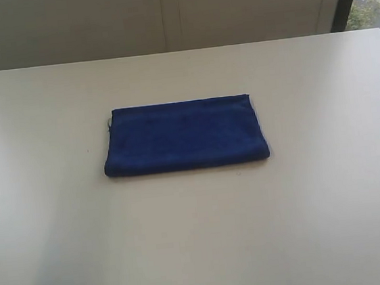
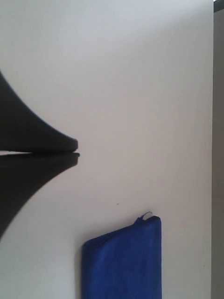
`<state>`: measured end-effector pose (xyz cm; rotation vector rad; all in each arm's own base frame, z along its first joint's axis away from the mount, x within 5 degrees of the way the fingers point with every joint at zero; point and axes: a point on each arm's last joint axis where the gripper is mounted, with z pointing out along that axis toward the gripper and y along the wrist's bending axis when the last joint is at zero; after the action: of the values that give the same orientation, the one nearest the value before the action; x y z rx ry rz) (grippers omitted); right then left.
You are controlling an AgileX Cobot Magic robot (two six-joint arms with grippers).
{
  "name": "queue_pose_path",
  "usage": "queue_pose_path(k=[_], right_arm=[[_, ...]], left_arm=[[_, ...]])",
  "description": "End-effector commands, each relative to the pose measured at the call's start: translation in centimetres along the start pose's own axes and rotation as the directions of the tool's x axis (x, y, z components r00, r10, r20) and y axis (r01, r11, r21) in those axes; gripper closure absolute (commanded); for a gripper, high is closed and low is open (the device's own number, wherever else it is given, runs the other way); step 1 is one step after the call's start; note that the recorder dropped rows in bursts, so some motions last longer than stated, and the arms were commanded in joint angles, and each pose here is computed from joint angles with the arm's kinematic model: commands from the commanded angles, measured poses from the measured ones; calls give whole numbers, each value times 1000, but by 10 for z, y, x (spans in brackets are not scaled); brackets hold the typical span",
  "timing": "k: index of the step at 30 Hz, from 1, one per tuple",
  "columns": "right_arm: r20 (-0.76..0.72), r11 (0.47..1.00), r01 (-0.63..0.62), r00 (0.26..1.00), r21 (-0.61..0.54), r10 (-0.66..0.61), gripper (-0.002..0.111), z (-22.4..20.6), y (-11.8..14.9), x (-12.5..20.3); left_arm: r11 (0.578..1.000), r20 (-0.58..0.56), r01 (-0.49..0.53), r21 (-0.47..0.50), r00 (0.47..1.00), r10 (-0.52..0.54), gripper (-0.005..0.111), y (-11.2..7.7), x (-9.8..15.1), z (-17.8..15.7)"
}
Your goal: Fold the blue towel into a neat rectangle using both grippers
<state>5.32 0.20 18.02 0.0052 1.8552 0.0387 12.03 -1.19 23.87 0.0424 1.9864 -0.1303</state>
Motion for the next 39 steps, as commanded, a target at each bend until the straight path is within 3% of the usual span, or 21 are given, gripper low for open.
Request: queue_pose_path(k=[1,39], right_arm=[[17,1000,-3,1000,7,3,108,0,0,-1],[19,998,-17,1000,55,16,108,0,-3,-1]], left_arm=[[1000,-4,6,1,1000,-6,107,0,2,-1],[1000,-4,6,1,1000,-6,107,0,2,-1]])
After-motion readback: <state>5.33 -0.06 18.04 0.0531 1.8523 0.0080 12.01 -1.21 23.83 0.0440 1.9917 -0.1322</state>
